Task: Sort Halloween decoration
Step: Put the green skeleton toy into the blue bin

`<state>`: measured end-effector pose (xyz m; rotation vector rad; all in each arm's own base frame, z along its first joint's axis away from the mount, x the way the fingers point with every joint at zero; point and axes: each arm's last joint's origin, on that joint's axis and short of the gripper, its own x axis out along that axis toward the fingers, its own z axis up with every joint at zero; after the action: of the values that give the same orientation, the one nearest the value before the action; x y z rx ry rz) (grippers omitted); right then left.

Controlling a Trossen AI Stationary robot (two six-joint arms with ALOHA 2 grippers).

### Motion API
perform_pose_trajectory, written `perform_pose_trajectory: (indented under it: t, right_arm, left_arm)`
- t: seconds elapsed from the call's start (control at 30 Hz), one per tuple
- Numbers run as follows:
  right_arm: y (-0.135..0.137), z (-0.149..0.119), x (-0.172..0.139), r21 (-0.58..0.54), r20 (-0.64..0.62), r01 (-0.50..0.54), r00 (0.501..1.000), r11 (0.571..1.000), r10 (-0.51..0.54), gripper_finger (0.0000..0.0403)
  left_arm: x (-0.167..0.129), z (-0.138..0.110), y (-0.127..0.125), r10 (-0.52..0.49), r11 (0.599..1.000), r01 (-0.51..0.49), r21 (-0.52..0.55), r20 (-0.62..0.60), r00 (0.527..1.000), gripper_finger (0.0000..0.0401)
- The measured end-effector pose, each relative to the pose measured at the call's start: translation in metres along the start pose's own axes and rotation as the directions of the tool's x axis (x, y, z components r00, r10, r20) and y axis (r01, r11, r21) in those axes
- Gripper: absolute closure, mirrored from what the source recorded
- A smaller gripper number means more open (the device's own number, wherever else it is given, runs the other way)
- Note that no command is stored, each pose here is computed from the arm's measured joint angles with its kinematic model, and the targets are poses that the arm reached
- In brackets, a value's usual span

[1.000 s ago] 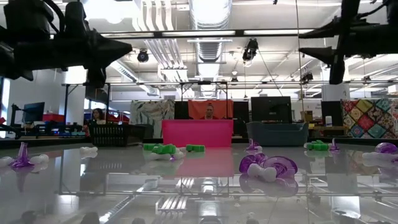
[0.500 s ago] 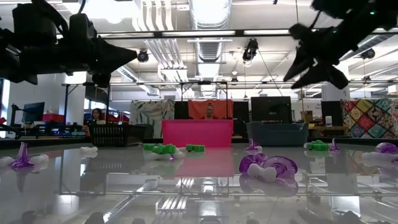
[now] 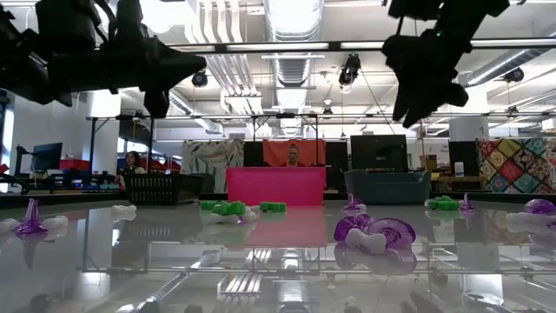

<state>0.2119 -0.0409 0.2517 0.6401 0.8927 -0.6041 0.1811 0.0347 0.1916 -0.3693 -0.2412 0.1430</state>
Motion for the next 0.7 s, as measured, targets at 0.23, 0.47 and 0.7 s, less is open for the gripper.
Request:
perform_pose_trajectory:
  t: [0.23, 0.47, 0.7]
  right_arm:
    - [0.009, 0.002, 0.022, -0.127, -0.207, 0.020, 0.977, 0.992, -0.047, 0.0261]
    - [0.022, 0.011, 0.051, -0.143, -0.232, 0.047, 0.969, 0.989, -0.080, 0.0261]
    - [0.037, 0.022, 0.074, -0.293, -0.277, 0.016, 0.956, 0.956, -0.101, 0.0261]
  left_arm:
    - [-0.001, 0.010, -0.011, -0.174, 0.984, 0.176, -0.039, 0.067, 0.983, 0.0399]
    - [-0.002, 0.008, -0.011, -0.169, 0.983, 0.172, -0.066, 0.051, 0.984, 0.0399]
    - [0.001, 0.008, -0.011, -0.163, 0.986, 0.165, -0.038, 0.051, 0.985, 0.0399]
